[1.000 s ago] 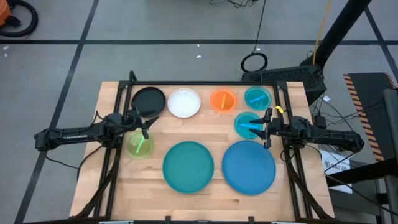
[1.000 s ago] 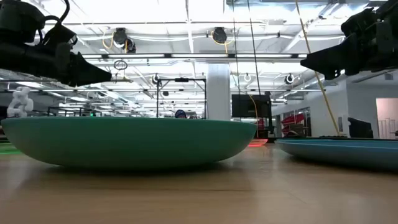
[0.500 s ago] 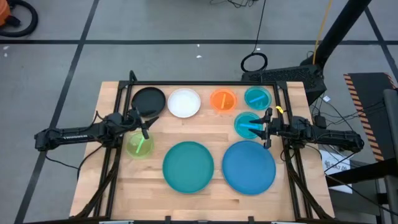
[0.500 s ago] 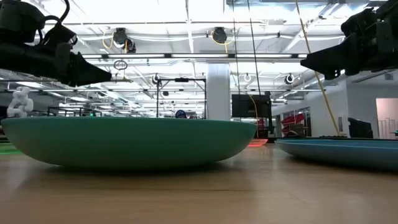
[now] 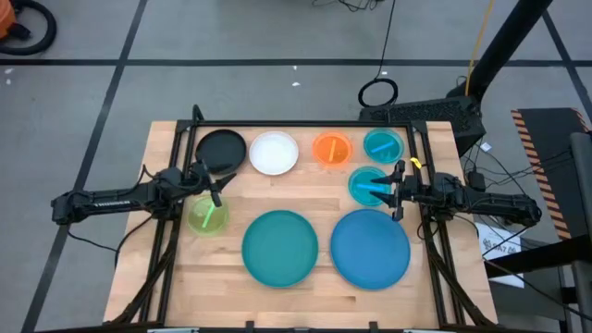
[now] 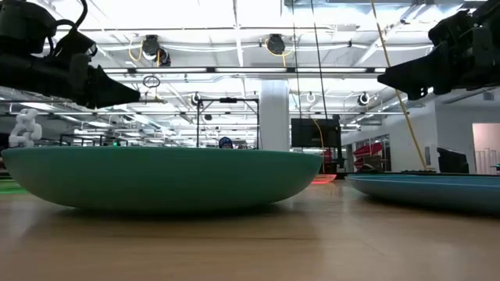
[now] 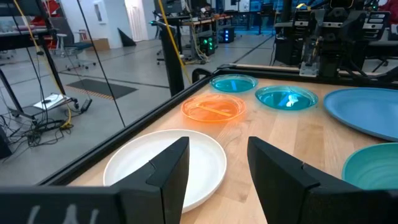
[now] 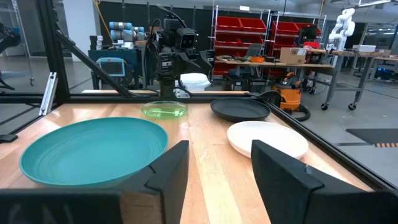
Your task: Stack plastic plates
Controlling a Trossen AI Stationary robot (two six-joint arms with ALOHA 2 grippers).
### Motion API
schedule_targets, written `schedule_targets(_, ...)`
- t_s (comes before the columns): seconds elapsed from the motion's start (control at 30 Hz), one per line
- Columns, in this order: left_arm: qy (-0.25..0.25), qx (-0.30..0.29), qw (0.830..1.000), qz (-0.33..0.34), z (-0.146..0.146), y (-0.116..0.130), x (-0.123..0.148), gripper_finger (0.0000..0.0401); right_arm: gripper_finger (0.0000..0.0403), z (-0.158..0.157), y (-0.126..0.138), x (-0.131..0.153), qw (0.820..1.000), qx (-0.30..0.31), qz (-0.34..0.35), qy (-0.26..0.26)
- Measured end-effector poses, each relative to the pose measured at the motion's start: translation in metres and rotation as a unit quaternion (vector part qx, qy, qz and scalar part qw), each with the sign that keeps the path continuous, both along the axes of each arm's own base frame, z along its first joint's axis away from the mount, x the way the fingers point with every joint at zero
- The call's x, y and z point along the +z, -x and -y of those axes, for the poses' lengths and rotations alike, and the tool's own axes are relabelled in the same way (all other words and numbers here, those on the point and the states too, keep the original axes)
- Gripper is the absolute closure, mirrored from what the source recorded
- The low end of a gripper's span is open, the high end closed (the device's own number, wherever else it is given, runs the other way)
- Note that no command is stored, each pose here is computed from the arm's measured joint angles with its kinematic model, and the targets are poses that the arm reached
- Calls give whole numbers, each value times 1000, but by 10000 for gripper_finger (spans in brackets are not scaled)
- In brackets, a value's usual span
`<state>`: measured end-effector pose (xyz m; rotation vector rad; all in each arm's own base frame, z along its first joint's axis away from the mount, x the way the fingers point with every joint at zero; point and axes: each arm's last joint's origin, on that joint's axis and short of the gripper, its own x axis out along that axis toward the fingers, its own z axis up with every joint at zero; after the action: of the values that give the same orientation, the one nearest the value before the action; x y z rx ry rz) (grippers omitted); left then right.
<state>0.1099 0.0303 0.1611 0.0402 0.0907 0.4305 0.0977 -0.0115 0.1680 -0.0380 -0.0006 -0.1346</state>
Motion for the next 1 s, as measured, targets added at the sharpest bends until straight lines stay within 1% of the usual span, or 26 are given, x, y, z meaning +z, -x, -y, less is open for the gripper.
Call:
schedule_targets(0.83, 0, 0, 1000, 0, 0, 0, 0, 231, 236, 0, 0, 0, 1000, 0, 0, 2)
schedule_targets(0.9, -4, 0, 1000, -2, 0, 0, 0, 231, 236, 0, 0, 0, 1000, -1, -2, 14)
schedule_targets(0.93, -16, -1, 1000, -7, 0, 0, 0, 231, 236, 0, 0, 0, 1000, -1, -3, 27)
schedule_targets(1.0, -61, -4, 998, -28, 0, 0, 0, 231, 236, 0, 0, 0, 998, -3, -7, 68)
